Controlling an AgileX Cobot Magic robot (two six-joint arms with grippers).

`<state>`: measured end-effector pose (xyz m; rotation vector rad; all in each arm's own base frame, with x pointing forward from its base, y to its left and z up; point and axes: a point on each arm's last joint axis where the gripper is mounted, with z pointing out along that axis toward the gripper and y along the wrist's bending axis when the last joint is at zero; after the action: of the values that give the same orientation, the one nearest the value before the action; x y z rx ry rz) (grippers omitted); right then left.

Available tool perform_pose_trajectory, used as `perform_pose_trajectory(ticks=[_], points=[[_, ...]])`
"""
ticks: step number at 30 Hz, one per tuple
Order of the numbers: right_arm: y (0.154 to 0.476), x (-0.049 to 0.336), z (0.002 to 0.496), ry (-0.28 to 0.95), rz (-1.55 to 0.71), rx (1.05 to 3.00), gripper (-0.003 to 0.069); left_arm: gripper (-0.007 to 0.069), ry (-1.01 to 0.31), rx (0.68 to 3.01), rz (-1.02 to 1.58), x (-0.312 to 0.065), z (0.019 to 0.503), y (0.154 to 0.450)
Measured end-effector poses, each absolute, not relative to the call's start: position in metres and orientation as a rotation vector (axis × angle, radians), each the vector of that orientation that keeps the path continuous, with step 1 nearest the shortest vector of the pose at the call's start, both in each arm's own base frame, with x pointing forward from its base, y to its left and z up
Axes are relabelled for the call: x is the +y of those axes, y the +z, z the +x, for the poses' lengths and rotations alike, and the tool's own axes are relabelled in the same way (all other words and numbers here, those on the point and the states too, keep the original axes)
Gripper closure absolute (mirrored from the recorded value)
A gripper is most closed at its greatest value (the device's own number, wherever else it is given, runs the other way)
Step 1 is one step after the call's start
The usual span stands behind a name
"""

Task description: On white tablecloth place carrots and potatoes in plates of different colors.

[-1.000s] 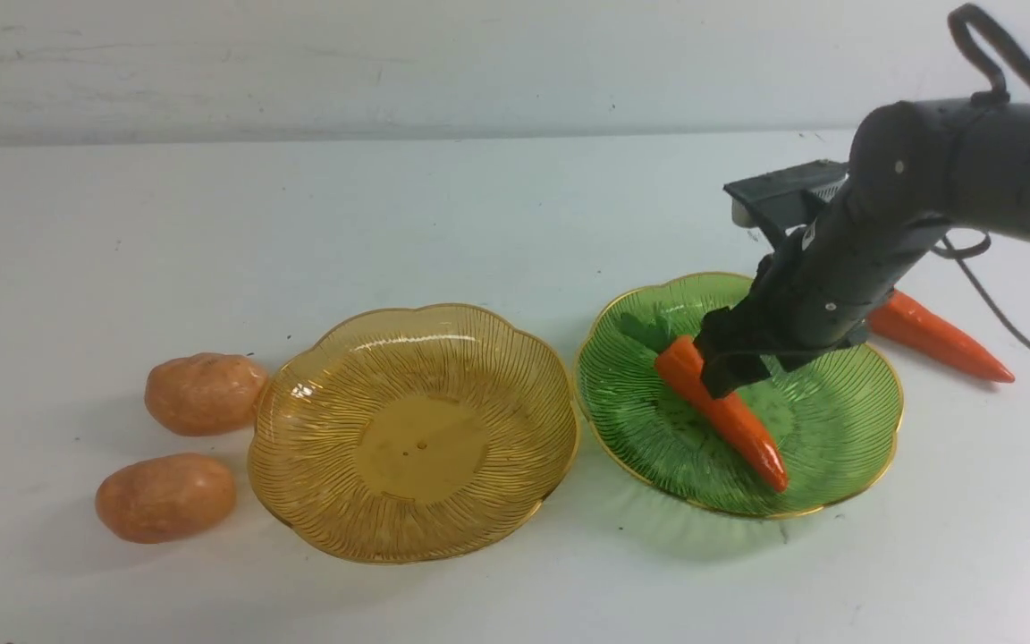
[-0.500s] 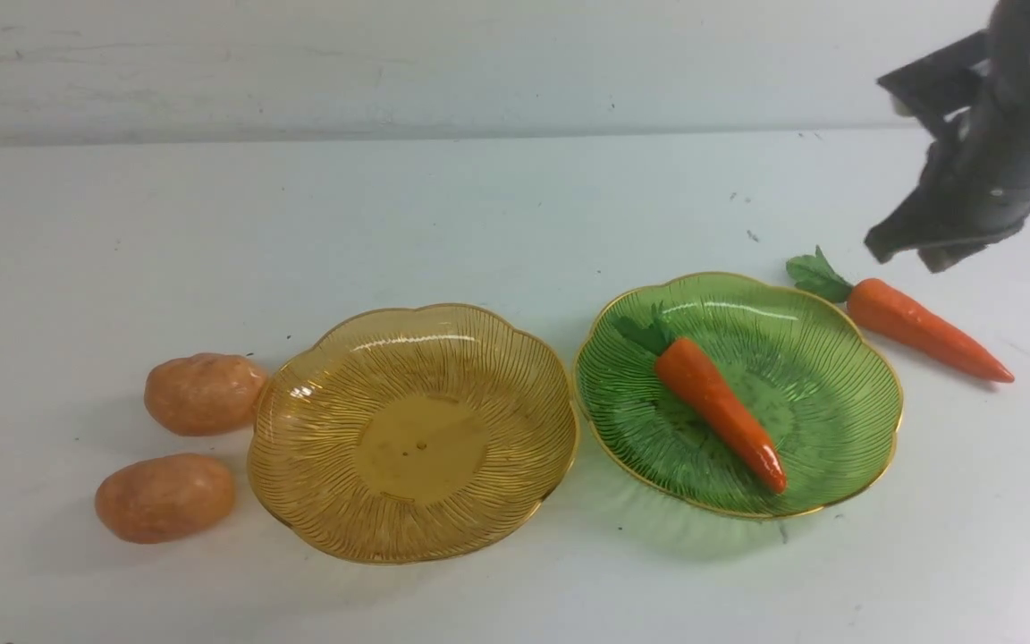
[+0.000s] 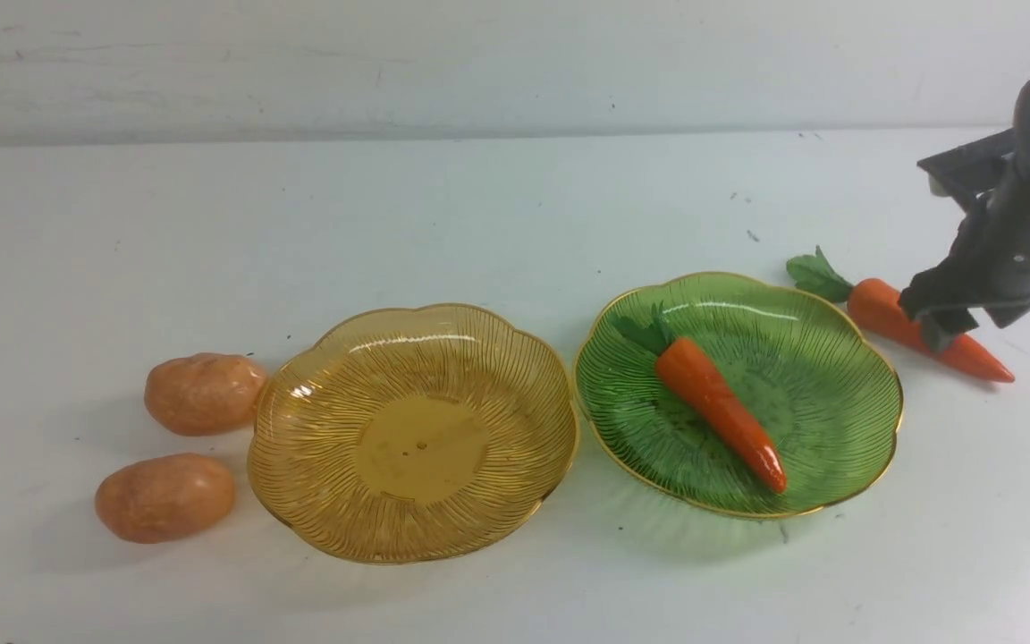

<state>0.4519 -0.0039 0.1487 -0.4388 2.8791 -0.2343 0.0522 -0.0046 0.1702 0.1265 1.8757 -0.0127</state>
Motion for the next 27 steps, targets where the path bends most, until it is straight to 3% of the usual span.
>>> perform_pose_trajectory(ticks=[3,8,9,17,19,22,24,26,27], points=[[0.148,-0.003,0.452,-0.222,-0.431,2.886,0.0160,0.0628,-0.013,1.876,0.127,-0.005,0.052,0.170],[0.146,-0.002,0.448,-0.197,-0.418,2.927,0.0431,0.0628,-0.013,1.876,0.127,-0.005,0.052,0.170],[0.146,-0.002,0.448,-0.197,-0.418,2.936,0.0451,0.0628,-0.013,1.876,0.127,-0.005,0.052,0.170],[0.175,-0.003,0.451,-0.204,-0.389,3.001,0.0447,0.0628,-0.013,1.876,0.127,-0.005,0.052,0.170],[0.207,-0.002,0.461,-0.186,-0.318,2.919,0.0447,0.0628,-0.013,1.876,0.127,-0.005,0.052,0.170],[0.261,0.007,0.461,-0.033,-0.158,2.784,0.0447,0.0628,-0.013,1.876,0.127,-0.005,0.052,0.170],[0.285,0.020,0.453,0.188,-0.076,2.728,0.0447,0.0628,-0.013,1.876,0.127,-0.005,0.052,0.170],[0.289,0.044,0.442,0.444,-0.070,2.717,0.0447,0.0628,-0.013,1.876,0.127,-0.005,0.052,0.170],[0.285,0.052,0.440,0.484,-0.097,2.732,0.0447,0.0628,-0.013,1.876,0.127,-0.005,0.052,0.170]])
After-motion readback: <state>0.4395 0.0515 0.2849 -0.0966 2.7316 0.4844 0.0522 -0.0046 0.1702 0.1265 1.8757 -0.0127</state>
